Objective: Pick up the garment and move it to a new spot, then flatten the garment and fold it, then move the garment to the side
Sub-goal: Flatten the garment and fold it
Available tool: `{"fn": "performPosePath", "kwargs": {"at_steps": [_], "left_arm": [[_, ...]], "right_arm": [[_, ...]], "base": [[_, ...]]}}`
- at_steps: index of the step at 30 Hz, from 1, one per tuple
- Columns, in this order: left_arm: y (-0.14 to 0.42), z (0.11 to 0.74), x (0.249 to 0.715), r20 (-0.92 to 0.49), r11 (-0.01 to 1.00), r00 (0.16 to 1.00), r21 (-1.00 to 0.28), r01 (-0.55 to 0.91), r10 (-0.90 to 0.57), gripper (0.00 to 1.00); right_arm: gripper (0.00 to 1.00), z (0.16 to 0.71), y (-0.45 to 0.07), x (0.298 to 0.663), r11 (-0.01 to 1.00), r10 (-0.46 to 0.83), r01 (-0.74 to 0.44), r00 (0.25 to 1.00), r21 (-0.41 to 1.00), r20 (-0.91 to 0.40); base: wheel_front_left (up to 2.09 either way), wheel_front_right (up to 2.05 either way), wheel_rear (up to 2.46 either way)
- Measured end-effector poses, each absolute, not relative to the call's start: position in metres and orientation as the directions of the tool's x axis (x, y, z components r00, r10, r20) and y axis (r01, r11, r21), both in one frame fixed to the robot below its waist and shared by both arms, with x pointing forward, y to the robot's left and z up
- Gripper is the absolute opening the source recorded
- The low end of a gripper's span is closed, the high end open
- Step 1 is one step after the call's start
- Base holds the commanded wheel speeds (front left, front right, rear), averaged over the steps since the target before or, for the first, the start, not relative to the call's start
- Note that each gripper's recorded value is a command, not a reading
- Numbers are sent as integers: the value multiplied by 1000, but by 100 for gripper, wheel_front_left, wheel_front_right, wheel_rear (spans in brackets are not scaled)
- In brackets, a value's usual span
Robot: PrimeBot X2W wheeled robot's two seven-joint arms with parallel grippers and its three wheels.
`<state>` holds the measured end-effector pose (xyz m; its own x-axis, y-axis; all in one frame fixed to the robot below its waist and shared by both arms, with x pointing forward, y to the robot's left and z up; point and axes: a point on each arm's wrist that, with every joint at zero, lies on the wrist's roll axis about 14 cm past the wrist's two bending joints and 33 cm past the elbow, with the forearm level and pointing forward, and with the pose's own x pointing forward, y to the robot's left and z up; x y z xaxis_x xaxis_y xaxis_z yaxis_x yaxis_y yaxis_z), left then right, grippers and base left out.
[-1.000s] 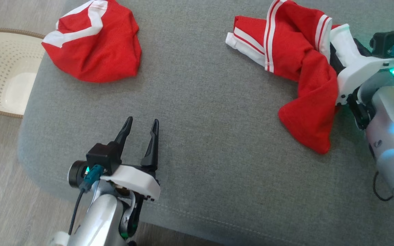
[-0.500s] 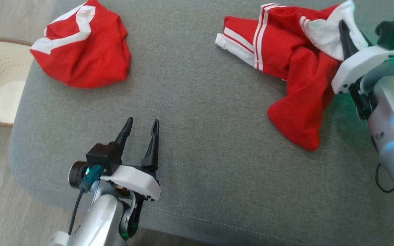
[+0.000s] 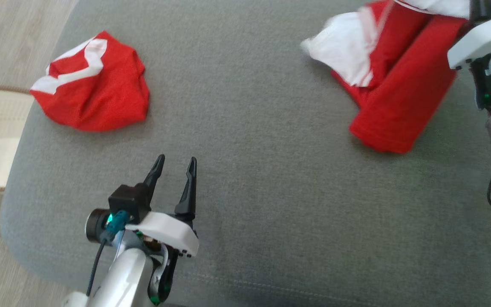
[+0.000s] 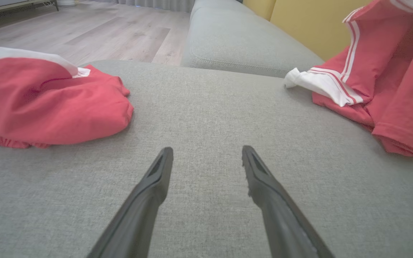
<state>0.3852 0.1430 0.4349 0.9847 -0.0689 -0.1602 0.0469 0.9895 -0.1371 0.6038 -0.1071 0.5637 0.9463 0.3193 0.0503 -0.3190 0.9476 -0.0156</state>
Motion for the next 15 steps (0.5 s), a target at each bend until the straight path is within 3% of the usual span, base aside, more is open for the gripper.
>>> {"fn": "performPosePath", "kwargs": {"at_steps": [2,4,6,8,15], "left_arm": [[139,436,383,-157,988,984,-143,62,-85,100],[135,434,379,-164,987,982,-148,70,-94,100],[132,433,376,-168,985,980,-151,79,-104,100],[128,433,376,-165,984,979,-153,90,-115,100],[120,432,378,-166,980,976,-166,112,-140,100]], "right_arm": [[38,568,-117,600,954,299,-298,953,-24,53],[36,562,-131,594,964,265,-264,964,-16,33],[14,548,-148,587,975,223,-223,975,-5,-1],[9,530,-166,577,984,181,-180,983,9,-44],[12,470,-196,540,994,105,-98,979,47,-174]], "base": [[0,0,0],[0,0,0],[0,0,0],[0,0,0],[0,0,0]]}}
